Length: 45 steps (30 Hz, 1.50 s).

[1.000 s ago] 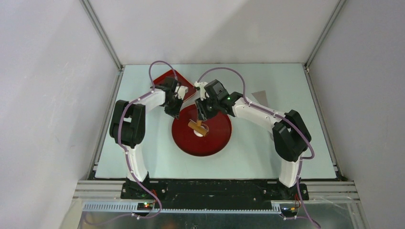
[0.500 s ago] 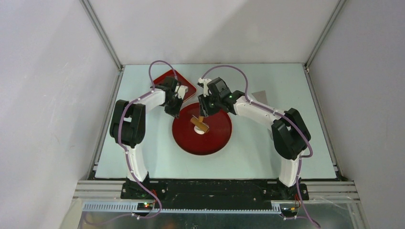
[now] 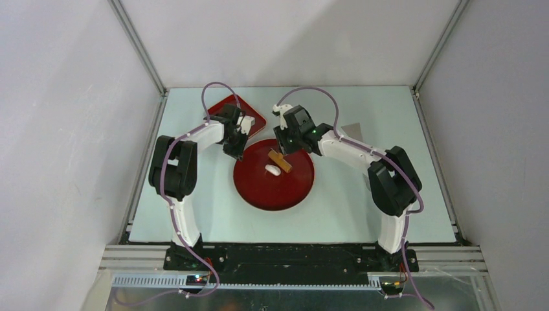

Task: Roll out the dumpling wrappers from the dough
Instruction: Flatten out the dough on the work surface.

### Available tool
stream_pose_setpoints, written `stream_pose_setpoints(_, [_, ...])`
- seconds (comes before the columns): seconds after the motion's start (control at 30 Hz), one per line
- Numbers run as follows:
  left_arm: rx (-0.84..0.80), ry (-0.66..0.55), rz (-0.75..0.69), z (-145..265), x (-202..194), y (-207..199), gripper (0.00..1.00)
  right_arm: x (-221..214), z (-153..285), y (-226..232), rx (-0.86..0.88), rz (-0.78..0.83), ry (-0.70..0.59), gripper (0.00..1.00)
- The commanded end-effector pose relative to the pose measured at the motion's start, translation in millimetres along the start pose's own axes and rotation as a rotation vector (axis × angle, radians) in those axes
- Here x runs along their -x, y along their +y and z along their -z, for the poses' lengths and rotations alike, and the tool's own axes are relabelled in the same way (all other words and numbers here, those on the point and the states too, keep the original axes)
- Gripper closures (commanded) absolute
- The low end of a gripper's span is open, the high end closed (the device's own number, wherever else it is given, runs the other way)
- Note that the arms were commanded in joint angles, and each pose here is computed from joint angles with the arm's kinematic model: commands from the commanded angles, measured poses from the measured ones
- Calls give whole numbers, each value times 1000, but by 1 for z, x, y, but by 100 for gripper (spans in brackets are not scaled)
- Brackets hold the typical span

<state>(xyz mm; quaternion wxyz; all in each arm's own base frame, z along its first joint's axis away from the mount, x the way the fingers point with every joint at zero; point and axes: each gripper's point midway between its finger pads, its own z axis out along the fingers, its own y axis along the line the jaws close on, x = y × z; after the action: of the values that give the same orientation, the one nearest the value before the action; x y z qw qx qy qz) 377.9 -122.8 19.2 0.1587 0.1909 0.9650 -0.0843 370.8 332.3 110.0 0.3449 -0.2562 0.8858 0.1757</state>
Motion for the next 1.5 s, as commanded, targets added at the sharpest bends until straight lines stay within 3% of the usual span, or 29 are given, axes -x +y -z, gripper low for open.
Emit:
stream_pose_setpoints(0.0, [14, 19, 3, -7, -2, 7, 100, -9, 6, -21, -97, 98, 29, 100])
stream_pose_setpoints(0.43, [13, 20, 3, -7, -2, 6, 100, 60, 59, 50, 40, 550, -201, 100])
stream_pose_setpoints(0.67, [12, 22, 5, -7, -3, 6, 100, 71, 69, 76, 178, 709, -220, 100])
stream_pose_setpoints(1.1, [11, 22, 2, -7, -3, 6, 100, -11, 41, 99, 405, 746, -55, 100])
stream_pose_setpoints(1.47, [9, 22, 3, -7, -3, 6, 100, -65, 51, 103, 524, 734, 82, 100])
